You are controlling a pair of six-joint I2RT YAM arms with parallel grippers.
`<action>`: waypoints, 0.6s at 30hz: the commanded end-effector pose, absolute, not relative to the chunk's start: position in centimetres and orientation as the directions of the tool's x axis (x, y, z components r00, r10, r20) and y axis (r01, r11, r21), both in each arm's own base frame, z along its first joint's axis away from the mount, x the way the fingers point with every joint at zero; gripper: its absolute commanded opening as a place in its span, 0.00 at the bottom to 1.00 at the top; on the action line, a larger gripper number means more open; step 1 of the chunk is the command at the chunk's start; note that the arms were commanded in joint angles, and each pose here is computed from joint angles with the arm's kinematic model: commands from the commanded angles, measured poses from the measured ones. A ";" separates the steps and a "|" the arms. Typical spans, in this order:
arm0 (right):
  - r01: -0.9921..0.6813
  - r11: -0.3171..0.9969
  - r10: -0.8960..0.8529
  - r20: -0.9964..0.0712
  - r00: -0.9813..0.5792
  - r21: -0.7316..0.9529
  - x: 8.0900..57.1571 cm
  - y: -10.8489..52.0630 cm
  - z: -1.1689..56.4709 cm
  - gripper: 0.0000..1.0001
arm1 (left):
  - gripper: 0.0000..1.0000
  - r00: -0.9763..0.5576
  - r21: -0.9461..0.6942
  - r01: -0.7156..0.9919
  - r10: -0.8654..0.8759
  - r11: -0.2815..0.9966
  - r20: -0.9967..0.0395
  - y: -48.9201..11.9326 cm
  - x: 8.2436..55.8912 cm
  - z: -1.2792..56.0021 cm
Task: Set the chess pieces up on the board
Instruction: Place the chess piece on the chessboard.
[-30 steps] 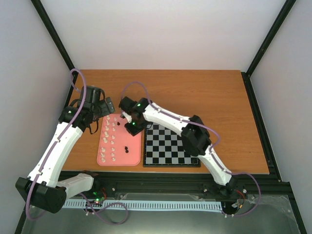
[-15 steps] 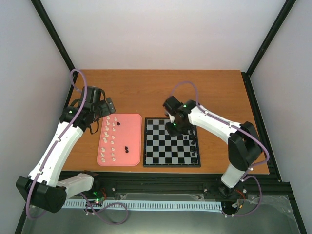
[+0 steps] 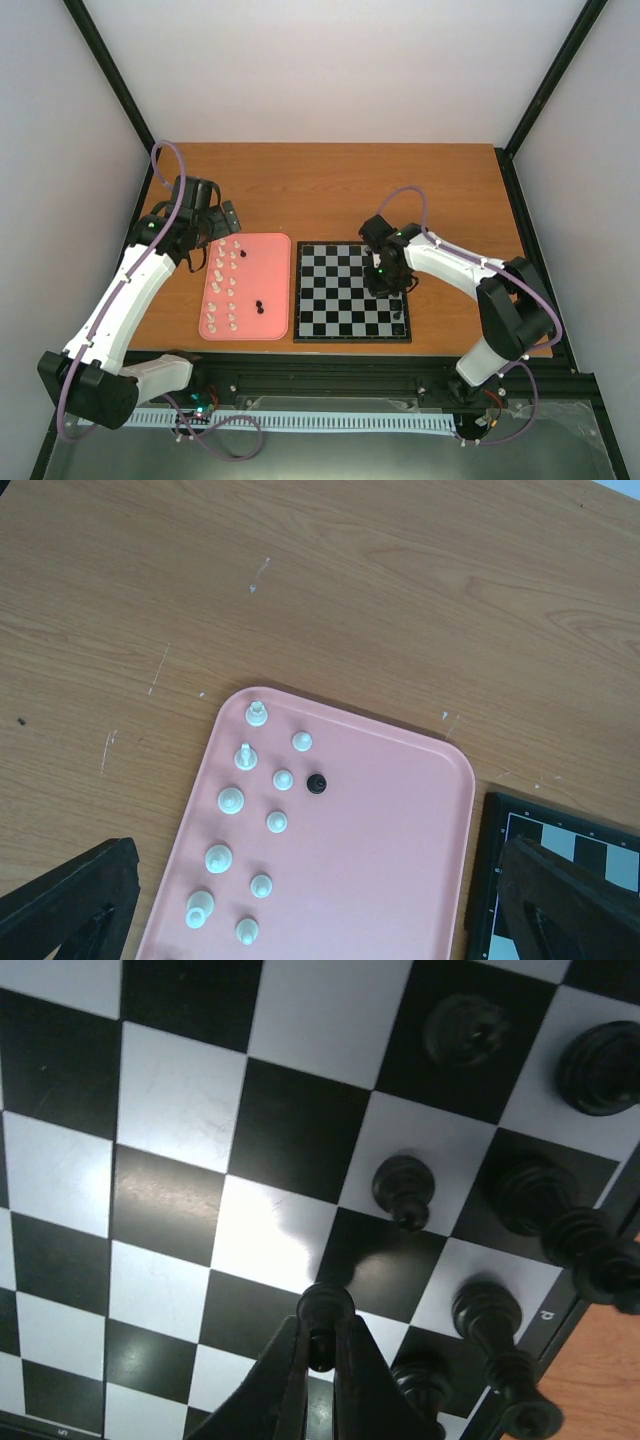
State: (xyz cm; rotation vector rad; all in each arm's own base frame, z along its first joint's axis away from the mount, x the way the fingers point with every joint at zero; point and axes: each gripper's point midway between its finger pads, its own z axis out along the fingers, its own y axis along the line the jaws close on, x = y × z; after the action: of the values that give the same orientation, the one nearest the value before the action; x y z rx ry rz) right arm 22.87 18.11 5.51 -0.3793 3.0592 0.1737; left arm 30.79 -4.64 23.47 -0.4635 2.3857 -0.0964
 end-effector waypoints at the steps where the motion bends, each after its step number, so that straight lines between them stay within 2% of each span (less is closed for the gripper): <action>1: -0.212 0.971 -0.203 -0.089 -0.975 0.107 23.9 17.6 5.3 0.03 | 1.00 -0.685 -0.199 -0.298 -0.354 0.934 -0.636 -4.7 31.2 23.9; 18: -0.209 0.976 -0.205 -0.071 -0.976 0.059 24.3 16.5 4.2 0.05 | 1.00 -0.683 -0.199 -0.300 -0.356 0.933 -0.638 -4.5 31.0 23.9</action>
State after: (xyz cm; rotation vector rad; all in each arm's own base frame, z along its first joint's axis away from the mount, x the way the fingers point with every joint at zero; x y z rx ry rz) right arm 23.93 17.20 4.78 -0.3241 3.0598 0.1477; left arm 30.81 -4.64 23.49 -0.4636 2.3845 -0.0965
